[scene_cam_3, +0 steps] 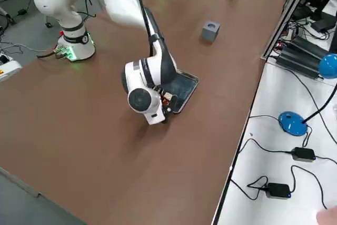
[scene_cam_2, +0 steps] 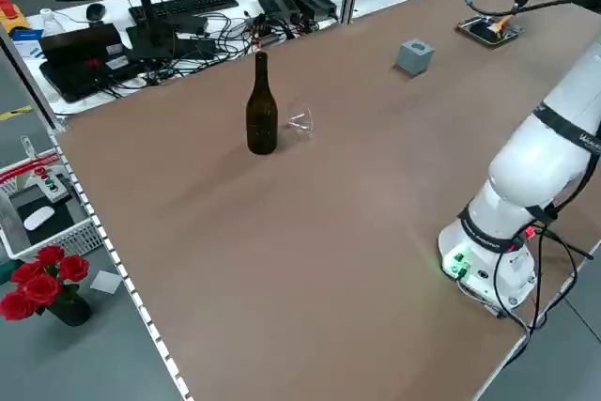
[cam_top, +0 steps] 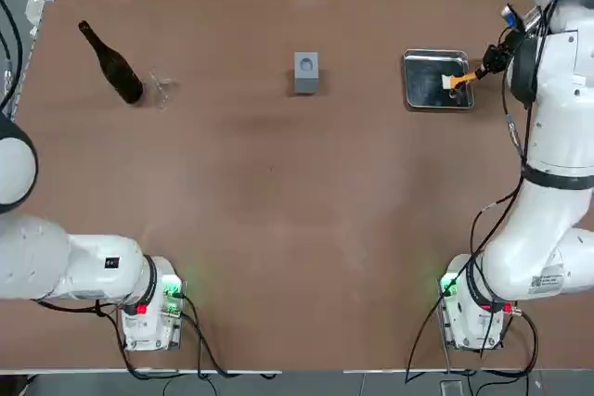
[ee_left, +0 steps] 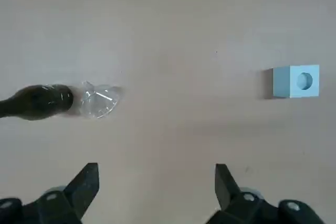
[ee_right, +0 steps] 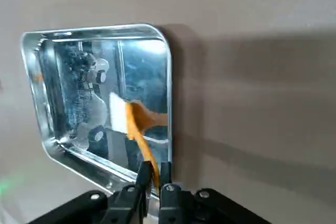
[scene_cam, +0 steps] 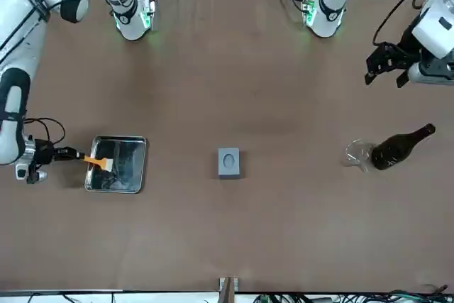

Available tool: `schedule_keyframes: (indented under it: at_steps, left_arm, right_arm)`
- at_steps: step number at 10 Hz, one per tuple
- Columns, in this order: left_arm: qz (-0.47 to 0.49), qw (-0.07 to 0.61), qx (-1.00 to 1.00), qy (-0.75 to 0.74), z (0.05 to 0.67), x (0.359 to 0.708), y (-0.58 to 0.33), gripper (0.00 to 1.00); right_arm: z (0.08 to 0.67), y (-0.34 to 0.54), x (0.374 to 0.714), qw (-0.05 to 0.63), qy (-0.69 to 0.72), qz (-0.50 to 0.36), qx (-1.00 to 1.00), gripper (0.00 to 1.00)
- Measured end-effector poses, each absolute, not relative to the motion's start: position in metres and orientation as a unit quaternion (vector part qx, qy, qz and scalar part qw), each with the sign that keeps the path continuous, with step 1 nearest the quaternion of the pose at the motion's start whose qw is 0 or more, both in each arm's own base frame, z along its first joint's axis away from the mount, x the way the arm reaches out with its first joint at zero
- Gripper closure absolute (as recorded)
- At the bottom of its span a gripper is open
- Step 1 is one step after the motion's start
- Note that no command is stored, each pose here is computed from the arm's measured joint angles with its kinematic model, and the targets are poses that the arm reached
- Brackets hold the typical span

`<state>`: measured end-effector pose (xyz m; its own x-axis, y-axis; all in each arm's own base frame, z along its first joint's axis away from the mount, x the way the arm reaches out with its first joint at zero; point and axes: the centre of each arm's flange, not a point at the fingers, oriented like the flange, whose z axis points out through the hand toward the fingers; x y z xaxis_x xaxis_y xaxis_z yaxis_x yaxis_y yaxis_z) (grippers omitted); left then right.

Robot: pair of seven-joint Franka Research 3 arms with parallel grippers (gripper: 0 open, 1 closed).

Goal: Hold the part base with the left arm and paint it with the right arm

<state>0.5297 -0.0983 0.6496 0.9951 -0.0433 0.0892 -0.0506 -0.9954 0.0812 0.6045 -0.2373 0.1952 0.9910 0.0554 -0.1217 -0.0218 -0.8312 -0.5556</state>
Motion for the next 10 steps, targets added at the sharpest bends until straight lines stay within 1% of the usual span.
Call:
schedule_keyframes:
  at_steps: [2,6,9,10]
  left_arm:
    - [0.05,0.035,0.998,-0.018,0.65,0.524,-0.092,0.02]
    - [0.052,0.033,0.998,-0.005,0.647,0.532,-0.078,0.02]
    - [0.05,0.033,0.998,0.0,0.645,0.534,-0.081,0.02]
    - [0.05,0.032,0.998,0.003,0.645,0.534,-0.083,0.02]
  right_arm:
    - [0.191,-0.237,0.606,0.287,-0.01,0.069,-0.955,0.86]
    - [0.191,-0.241,0.611,0.279,-0.012,0.065,-0.958,0.86]
    - [0.191,-0.247,0.612,0.265,-0.008,0.055,-0.962,0.84]
    - [0.188,-0.248,0.612,0.261,-0.007,0.054,-0.964,0.73]
